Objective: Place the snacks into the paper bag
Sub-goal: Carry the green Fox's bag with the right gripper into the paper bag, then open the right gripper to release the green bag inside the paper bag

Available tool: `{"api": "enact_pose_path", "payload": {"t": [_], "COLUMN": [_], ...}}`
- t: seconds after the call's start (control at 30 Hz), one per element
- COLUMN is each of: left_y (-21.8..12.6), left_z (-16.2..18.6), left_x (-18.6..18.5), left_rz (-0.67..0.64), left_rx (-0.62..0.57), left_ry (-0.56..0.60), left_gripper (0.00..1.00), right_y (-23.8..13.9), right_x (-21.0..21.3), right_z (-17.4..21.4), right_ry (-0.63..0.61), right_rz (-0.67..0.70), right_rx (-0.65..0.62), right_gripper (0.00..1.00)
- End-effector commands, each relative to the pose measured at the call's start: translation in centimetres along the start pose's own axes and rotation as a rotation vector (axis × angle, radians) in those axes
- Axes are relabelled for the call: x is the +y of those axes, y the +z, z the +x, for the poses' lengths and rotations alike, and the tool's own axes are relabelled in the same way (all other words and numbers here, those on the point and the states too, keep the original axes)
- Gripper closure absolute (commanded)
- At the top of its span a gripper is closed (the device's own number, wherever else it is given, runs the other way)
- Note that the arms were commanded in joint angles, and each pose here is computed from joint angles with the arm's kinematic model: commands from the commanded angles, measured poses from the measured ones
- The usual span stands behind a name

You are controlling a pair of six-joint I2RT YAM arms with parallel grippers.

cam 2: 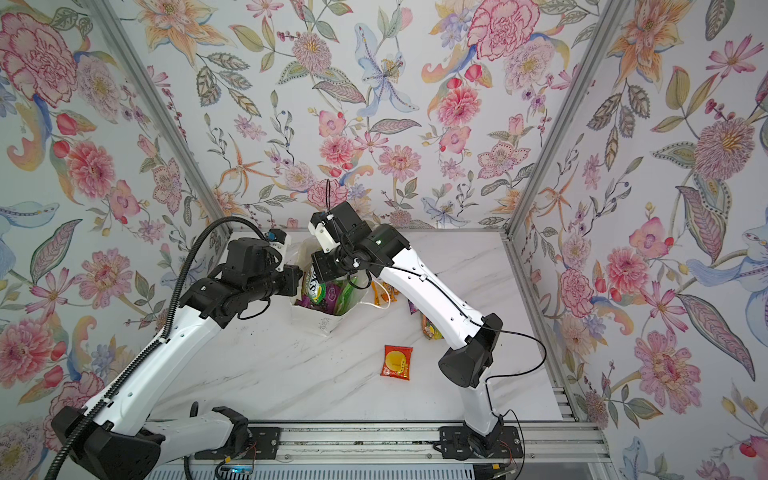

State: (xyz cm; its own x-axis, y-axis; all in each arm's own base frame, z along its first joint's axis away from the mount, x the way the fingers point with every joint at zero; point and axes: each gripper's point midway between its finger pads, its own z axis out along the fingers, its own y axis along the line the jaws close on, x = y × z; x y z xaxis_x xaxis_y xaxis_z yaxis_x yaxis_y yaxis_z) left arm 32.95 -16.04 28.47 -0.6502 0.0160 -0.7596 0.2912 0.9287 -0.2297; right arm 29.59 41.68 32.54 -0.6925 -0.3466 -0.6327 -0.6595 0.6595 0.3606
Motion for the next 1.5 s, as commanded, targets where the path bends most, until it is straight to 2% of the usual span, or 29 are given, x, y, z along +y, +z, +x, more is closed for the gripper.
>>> {"api": "enact_pose_path", "payload": {"t": [0.0, 0.67, 0.87, 1.2, 1.3, 1.47], "left_y": [-2.3, -1.9, -1.9, -1.5, -1.5, -1.4], "left_z": [-3.3, -3.2, -3.0, -2.9, -2.9, -2.8], "left_x": [-1.6, -1.5, -1.4, -1.6, -1.4, -1.1], "left_rz": [0.054, 0.051, 0.052, 0.057, 0.05, 0.033], "left_rx": [-0.143, -0.137, -0.135, -0.132, -0.132, -0.131], "left_ry": [0.034, 0.027, 0.024, 0.019, 0.016, 0.011], "left_gripper": [1.0, 1.0, 1.0, 1.0, 1.0, 1.0], "right_y": [0.3, 4.6, 5.6, 7.0, 6.8, 6.1], "right_x": [0.2, -3.1, -5.5, -4.9, -4.9, -4.4], "right_z": [-0.8, 0.6, 0.9, 1.1, 0.9, 0.1], "right_ry": [-0.03, -0.036, 0.025, 0.037, 0.037, 0.035], "right_rz": [-0.005, 0.209, 0.314, 0.326, 0.336, 0.326], "right_rx": [-0.024, 0.012, 0.012, 0.011, -0.002, -0.028], "right_gripper": [1.0, 1.0, 1.0, 1.0, 0.97, 0.83]}}
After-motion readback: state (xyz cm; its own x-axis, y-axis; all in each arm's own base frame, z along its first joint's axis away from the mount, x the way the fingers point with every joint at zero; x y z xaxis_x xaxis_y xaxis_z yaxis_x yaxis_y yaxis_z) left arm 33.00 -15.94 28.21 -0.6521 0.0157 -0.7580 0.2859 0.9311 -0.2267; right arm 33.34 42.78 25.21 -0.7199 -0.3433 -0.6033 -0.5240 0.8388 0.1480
